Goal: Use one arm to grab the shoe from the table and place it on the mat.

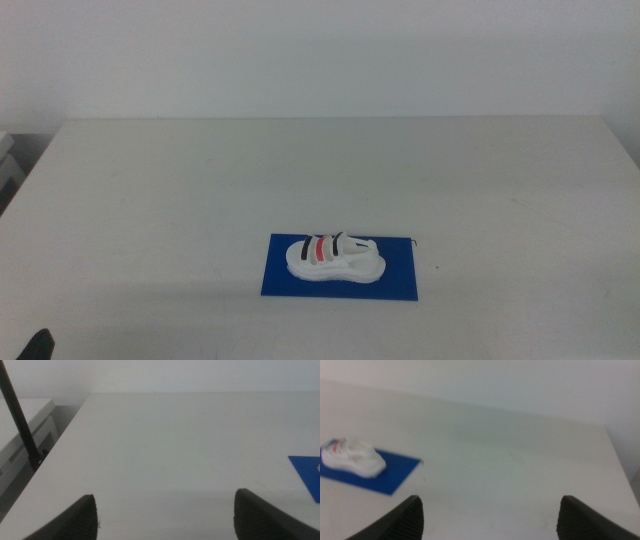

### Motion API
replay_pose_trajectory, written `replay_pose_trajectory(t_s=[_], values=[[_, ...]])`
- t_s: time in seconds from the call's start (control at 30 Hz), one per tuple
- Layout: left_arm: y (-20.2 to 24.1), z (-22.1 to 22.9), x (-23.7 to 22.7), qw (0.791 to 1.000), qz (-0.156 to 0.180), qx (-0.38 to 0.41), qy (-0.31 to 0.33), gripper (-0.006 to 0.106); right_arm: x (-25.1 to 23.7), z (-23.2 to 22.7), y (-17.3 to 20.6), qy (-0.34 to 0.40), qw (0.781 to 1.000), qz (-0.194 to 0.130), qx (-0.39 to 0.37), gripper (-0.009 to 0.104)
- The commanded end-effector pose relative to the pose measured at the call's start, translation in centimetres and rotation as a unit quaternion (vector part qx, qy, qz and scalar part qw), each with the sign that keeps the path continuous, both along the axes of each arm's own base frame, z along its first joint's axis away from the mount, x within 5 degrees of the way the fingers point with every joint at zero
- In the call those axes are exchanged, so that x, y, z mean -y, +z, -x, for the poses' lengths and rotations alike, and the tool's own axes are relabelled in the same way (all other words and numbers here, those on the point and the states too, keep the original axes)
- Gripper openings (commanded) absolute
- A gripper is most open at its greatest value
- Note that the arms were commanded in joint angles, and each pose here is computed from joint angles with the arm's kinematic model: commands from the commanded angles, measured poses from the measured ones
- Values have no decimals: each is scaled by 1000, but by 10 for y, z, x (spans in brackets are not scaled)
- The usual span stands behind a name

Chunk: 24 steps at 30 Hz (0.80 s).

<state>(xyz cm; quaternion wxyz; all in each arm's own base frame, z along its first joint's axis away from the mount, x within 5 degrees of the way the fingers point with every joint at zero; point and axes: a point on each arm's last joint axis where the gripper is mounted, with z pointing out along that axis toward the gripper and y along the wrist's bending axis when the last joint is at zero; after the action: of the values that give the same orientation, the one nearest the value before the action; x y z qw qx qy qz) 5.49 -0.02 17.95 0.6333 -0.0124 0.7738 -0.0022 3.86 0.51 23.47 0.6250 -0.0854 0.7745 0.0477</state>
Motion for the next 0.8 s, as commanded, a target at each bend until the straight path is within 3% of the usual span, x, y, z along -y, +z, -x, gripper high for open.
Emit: replay_pose_trajectory(t_s=[0.0,0.37,0.77], values=[[5,-1,0,999,5,39,2,94,0,-2,7,0,1000,0,31,91],[5,-1,0,999,5,38,2,94,-5,-12,-22,12,994,-10,105,91],[5,-1,0,999,5,38,2,94,-6,-15,-44,13,996,5,84,91]])
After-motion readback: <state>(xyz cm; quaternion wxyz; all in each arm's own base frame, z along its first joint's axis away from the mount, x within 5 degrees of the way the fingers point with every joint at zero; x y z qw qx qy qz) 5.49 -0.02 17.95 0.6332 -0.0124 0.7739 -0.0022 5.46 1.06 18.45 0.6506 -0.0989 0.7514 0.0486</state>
